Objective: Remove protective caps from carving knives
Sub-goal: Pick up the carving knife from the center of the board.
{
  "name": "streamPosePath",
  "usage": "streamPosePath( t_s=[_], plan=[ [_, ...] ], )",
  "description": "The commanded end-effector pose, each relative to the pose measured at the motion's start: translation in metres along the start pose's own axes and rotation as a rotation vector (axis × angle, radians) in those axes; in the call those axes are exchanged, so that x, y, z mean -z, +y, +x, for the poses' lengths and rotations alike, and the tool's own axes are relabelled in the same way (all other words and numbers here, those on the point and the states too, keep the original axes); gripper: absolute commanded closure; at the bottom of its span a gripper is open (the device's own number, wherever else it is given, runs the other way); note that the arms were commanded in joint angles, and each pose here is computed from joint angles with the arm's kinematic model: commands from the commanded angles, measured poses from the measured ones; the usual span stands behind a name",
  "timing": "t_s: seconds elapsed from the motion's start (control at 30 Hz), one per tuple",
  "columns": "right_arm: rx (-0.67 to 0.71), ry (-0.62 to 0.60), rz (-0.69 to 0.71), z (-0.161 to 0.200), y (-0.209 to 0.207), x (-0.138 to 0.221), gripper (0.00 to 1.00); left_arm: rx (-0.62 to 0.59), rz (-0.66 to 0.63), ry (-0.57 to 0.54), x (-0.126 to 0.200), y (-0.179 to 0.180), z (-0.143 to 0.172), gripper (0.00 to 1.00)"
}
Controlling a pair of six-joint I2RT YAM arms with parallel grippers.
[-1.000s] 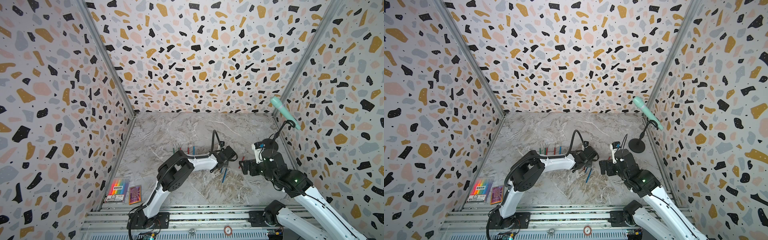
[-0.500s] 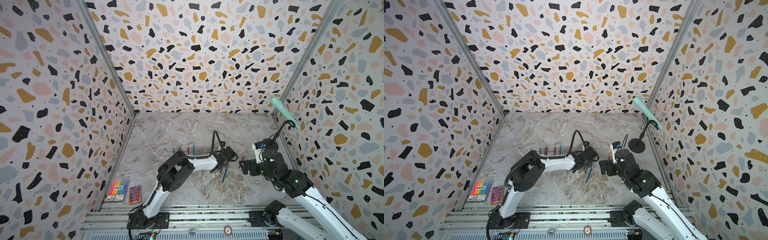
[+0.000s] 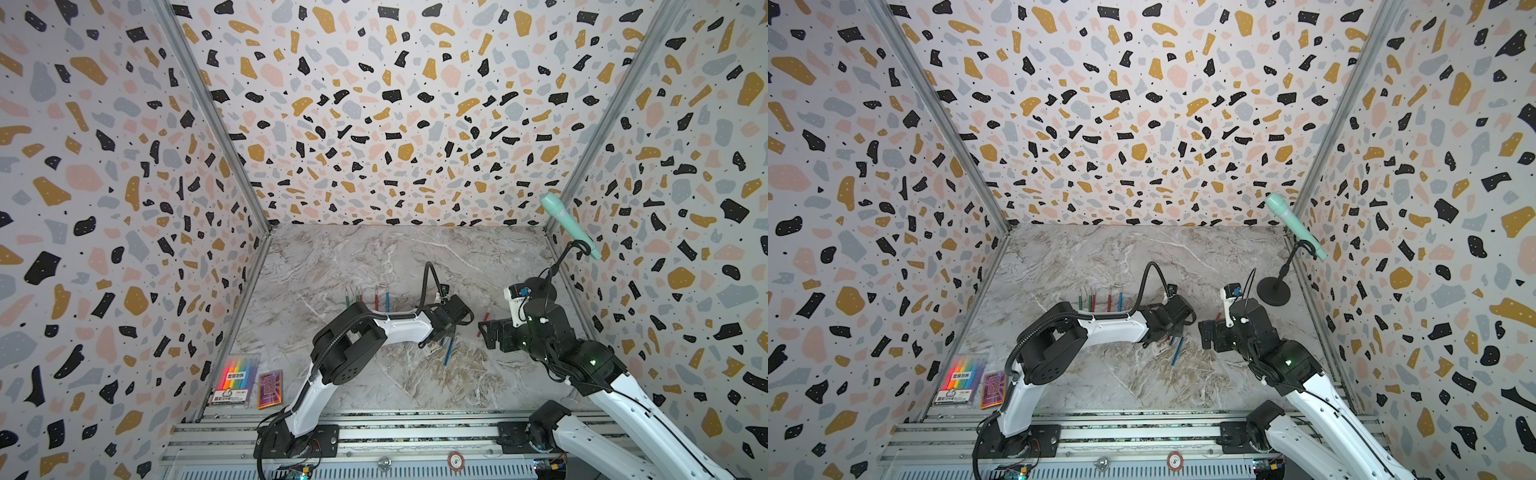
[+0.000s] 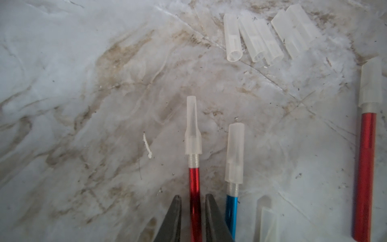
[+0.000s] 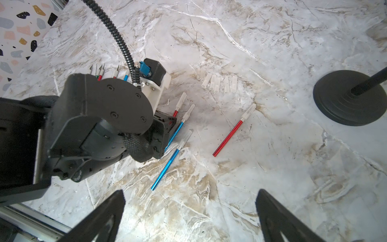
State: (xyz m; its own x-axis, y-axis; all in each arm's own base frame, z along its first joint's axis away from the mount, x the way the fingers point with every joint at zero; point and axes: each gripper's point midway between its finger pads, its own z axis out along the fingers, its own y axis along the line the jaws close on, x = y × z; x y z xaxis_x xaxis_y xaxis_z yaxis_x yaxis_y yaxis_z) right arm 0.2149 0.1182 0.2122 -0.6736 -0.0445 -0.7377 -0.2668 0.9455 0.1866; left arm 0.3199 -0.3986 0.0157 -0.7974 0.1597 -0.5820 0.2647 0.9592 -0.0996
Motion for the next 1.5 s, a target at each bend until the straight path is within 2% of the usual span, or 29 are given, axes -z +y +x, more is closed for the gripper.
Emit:
streamPosePath(
  t_s=[0.0, 0.37, 0.67, 0.8, 0.87, 0.93, 1.1, 1.3, 1.47],
  plan=[
    [-0.014, -0.018, 0.015, -0.003, -0.003, 0.004, 0.01, -0.141, -0.205, 0.389, -0.017, 0.068, 0.121, 0.81],
    [-0.012, -0.016, 0.012, -0.003, -0.003, 0.004, 0.01, -0.154, -0.195, 0.412, -0.019, 0.068, 0.133, 0.83],
    [-0.012, -0.014, 0.012, -0.003, -0.003, 0.003, 0.01, -0.166, -0.198, 0.42, -0.02, 0.069, 0.137, 0.89],
    [-0.011, -0.014, 0.013, -0.003, -0.003, 0.003, 0.01, -0.177, -0.201, 0.409, -0.017, 0.069, 0.132, 0.96],
    [-0.011, -0.014, 0.012, -0.003, -0.003, 0.003, 0.01, -0.174, -0.197, 0.386, -0.012, 0.067, 0.123, 1.0],
    [-0.013, -0.014, 0.012, -0.003, -0.003, 0.003, 0.01, -0.174, -0.197, 0.349, -0.003, 0.066, 0.11, 1.0],
    [-0.003, -0.008, 0.007, -0.006, -0.001, 0.004, 0.01, -0.159, -0.155, 0.196, 0.036, 0.058, 0.057, 1.0],
    [-0.052, -0.013, 0.004, -0.027, 0.005, 0.014, 0.01, -0.119, 0.02, 0.007, 0.095, 0.04, 0.007, 1.0],
    [-0.111, -0.031, -0.152, -0.044, 0.033, 0.014, 0.0, -0.138, 0.188, -0.068, 0.126, 0.023, -0.004, 1.0]
  ],
)
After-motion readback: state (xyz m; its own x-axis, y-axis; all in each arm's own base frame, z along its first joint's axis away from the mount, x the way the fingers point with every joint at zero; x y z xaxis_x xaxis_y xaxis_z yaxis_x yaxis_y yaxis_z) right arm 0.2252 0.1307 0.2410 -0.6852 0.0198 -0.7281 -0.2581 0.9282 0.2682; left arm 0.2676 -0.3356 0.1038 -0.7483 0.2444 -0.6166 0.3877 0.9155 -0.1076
